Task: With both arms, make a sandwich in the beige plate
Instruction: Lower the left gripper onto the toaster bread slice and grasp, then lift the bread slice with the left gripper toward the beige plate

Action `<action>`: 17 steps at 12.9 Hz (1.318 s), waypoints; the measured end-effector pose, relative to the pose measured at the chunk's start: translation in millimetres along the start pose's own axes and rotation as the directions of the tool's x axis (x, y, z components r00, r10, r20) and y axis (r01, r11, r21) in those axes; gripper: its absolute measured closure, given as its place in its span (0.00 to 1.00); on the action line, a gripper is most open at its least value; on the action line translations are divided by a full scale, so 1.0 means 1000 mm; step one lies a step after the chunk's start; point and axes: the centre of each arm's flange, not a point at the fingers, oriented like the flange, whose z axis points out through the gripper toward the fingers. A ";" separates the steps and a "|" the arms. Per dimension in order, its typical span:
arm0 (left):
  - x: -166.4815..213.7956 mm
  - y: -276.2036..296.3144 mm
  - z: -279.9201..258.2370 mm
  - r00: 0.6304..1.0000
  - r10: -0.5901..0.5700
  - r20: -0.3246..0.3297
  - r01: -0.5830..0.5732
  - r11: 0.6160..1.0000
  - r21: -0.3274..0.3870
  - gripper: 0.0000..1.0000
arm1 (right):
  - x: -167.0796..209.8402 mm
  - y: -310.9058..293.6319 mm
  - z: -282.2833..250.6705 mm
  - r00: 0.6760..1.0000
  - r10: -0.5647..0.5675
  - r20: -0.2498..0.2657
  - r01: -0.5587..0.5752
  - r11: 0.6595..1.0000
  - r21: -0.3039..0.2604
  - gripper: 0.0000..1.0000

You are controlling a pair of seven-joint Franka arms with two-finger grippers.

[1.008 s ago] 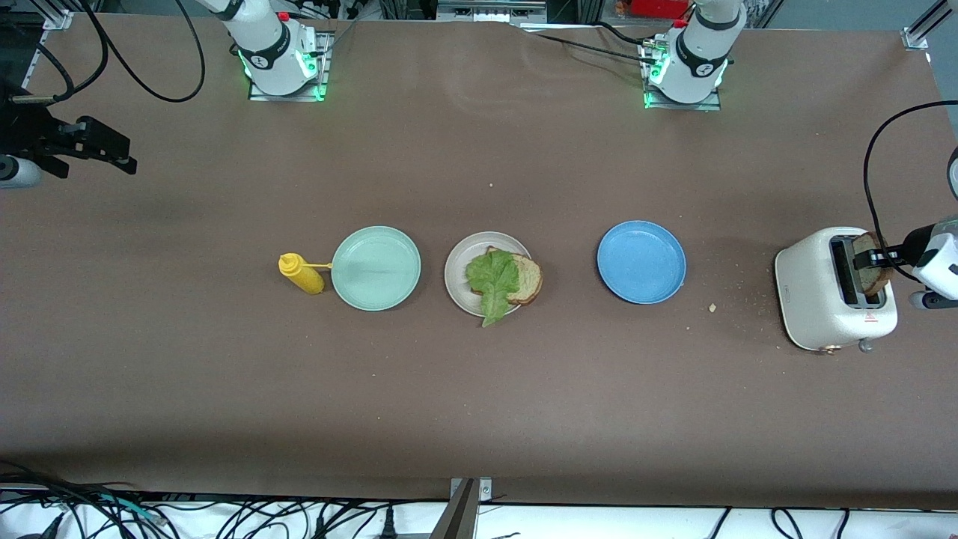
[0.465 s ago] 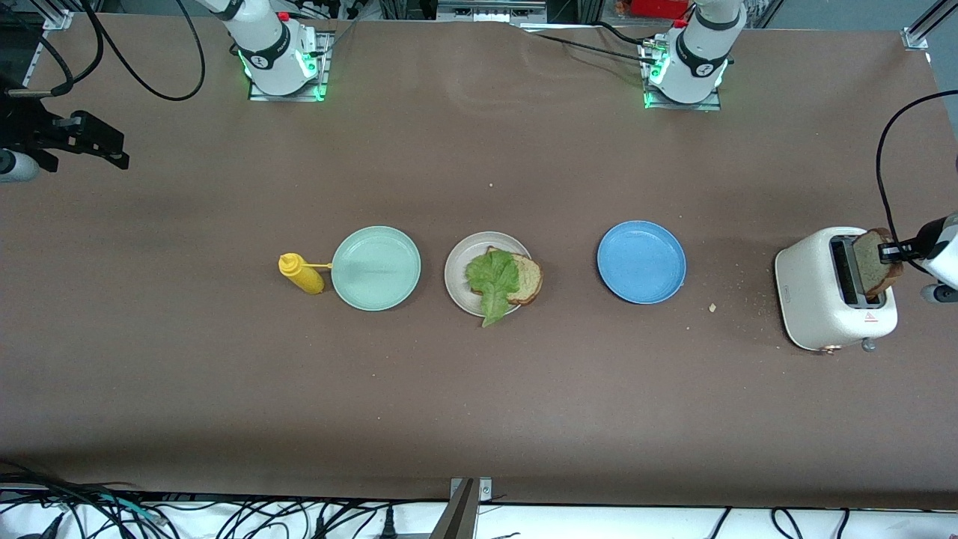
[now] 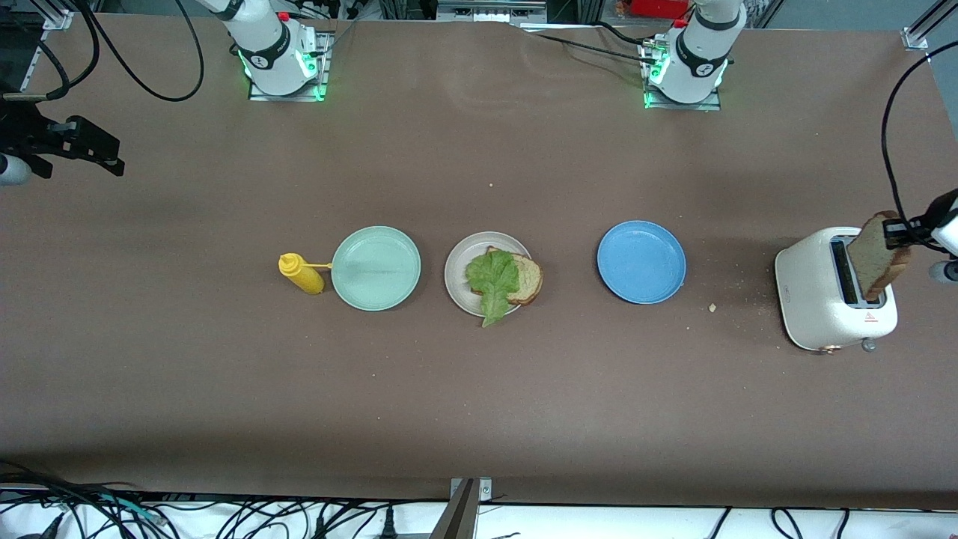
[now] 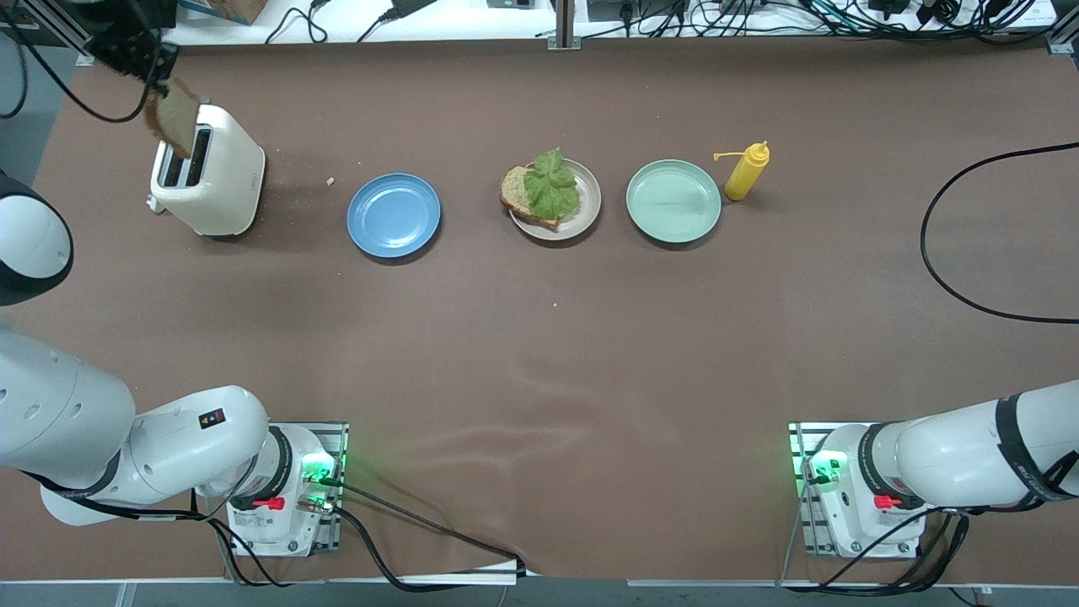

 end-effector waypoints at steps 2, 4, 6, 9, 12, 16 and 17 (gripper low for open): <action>0.004 0.055 -0.013 0.999 0.036 -0.008 -0.037 0.998 -0.055 0.92 | 0.001 0.001 0.002 1.000 0.002 0.002 -0.002 1.000 -0.001 0.00; 0.005 0.121 -0.017 1.000 0.027 0.004 -0.026 0.986 -0.167 0.92 | 0.002 0.001 0.003 1.000 0.003 0.001 -0.003 1.000 -0.001 0.00; 0.006 0.174 -0.012 0.998 0.053 0.041 -0.038 0.948 -0.317 0.92 | 0.003 0.002 0.004 1.000 0.004 -0.001 -0.004 1.000 -0.002 0.00; 0.014 0.224 0.013 0.986 0.090 0.143 0.010 0.813 -0.582 0.92 | 0.004 0.002 0.005 1.000 0.004 0.001 -0.004 1.000 -0.003 0.00; 0.028 0.255 0.050 0.967 0.127 0.220 0.066 0.710 -0.701 0.92 | 0.004 0.002 0.006 1.000 0.004 0.002 -0.004 1.000 -0.003 0.00; 0.039 0.335 0.082 0.968 0.174 0.182 0.040 0.609 -0.792 0.92 | 0.005 0.004 0.006 1.000 0.007 0.001 -0.007 1.000 -0.003 0.00; 0.040 0.355 0.085 0.973 0.175 0.152 0.023 0.581 -0.814 0.92 | 0.005 0.005 0.006 1.000 0.010 0.002 -0.010 1.000 -0.003 0.00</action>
